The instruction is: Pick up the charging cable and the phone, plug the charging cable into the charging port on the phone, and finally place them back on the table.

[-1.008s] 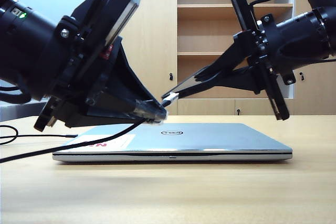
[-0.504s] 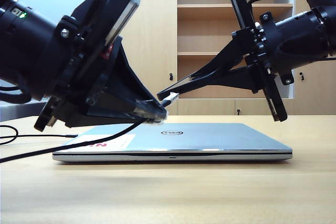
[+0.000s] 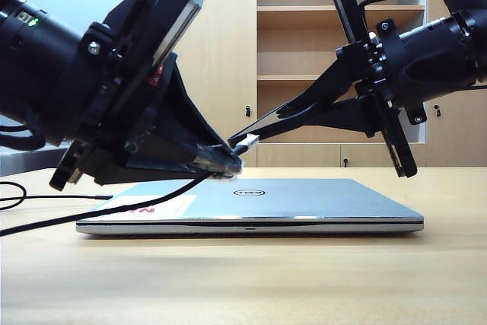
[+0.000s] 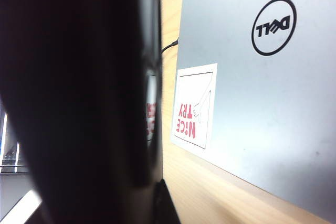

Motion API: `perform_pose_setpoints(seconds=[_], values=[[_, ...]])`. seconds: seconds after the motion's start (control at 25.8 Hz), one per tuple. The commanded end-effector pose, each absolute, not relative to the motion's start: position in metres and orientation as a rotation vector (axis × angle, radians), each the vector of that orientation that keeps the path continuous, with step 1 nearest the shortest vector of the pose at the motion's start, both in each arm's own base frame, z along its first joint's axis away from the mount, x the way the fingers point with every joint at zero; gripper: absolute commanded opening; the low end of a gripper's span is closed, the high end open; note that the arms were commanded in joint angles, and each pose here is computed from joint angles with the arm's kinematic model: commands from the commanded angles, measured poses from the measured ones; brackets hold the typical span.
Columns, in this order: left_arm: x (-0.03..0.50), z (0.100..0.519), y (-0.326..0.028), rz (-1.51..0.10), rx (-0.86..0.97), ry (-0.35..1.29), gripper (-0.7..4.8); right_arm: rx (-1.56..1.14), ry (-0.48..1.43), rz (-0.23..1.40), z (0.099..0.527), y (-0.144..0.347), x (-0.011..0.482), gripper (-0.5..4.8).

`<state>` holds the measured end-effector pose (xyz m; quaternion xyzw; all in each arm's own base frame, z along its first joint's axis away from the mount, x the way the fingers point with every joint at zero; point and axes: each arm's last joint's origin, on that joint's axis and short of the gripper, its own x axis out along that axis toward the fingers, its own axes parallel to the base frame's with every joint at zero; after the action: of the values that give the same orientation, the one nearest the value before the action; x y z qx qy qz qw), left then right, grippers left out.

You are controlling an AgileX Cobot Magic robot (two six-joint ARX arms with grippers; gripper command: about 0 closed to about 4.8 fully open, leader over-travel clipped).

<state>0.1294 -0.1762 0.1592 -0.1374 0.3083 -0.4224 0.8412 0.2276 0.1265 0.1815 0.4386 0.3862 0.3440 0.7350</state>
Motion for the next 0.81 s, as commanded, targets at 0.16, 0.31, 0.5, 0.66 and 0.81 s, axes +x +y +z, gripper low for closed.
perform_pose_setpoints(seconds=[0.16, 0.31, 0.5, 0.66, 0.81], values=[[0.1308, 0.1632, -0.1773, -0.899, -0.302, 0.626, -0.06, 0.942, 0.79, 0.8, 0.1886, 0.1274, 0.2285, -0.05], [0.1307, 0.1632, -0.1773, -0.9, -0.302, 0.626, -0.06, 0.942, 0.787, 0.794, 0.1885, 0.1273, 0.2286, -0.05], [0.1307, 0.1632, -0.1773, -0.9, -0.302, 0.626, -0.06, 0.942, 0.787, 0.795, 0.1886, 0.1275, 0.2286, -0.05], [0.1308, 0.1632, -0.1773, -0.899, -0.302, 0.626, -0.06, 0.942, 0.787, 0.796, 0.1886, 0.1277, 0.2284, -0.05], [0.1308, 0.1632, -0.1773, -0.899, -0.303, 0.625, -0.06, 0.944, 0.785, 0.788, 0.1886, 0.1286, 0.2282, -0.05]])
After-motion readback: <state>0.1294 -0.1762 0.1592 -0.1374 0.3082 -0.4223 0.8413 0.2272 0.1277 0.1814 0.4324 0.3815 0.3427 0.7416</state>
